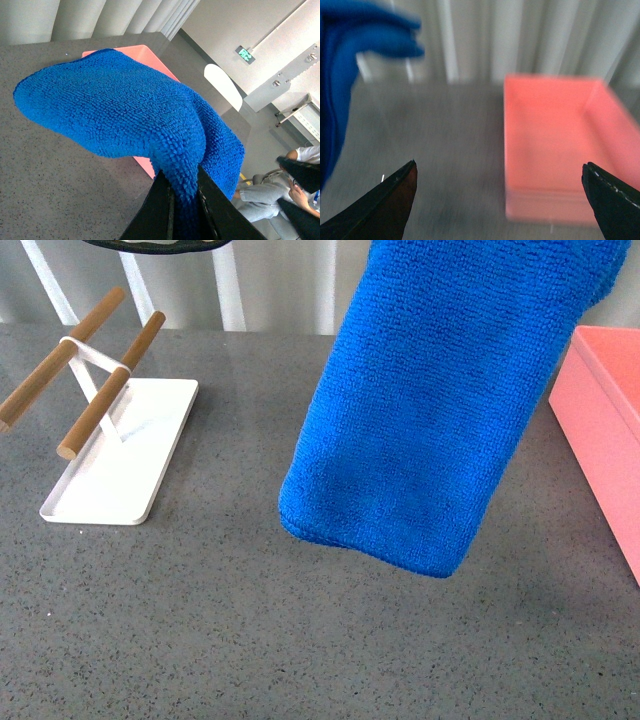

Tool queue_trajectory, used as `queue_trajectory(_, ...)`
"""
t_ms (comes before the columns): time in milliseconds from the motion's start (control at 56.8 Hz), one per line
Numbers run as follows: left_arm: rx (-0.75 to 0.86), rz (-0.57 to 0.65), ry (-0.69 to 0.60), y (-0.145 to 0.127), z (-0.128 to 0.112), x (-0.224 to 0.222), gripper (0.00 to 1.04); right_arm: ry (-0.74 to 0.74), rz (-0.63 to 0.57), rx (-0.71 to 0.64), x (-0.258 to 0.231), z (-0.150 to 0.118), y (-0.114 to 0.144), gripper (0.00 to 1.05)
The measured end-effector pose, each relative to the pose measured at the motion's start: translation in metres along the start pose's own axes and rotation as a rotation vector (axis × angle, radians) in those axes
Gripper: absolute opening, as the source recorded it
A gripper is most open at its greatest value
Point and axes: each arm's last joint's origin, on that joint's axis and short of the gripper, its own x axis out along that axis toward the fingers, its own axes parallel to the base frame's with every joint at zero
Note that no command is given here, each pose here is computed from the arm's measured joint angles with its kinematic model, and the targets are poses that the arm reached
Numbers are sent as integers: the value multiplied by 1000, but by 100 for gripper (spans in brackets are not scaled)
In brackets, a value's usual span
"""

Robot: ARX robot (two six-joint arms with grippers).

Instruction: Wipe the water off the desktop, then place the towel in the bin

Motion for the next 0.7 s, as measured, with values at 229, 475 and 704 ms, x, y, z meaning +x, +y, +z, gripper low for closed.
queue_trajectory(229,-2,-2,3,0,-1,1,5,41,218,87,15,35,-16,98)
queue_trajectory(475,-5,-1,4,0,-1,1,5,89,721,99,63,54,-19,98)
queue_trajectory(704,-5,-1,4,0,-1,1,5,114,811,105,103,60,-11,98)
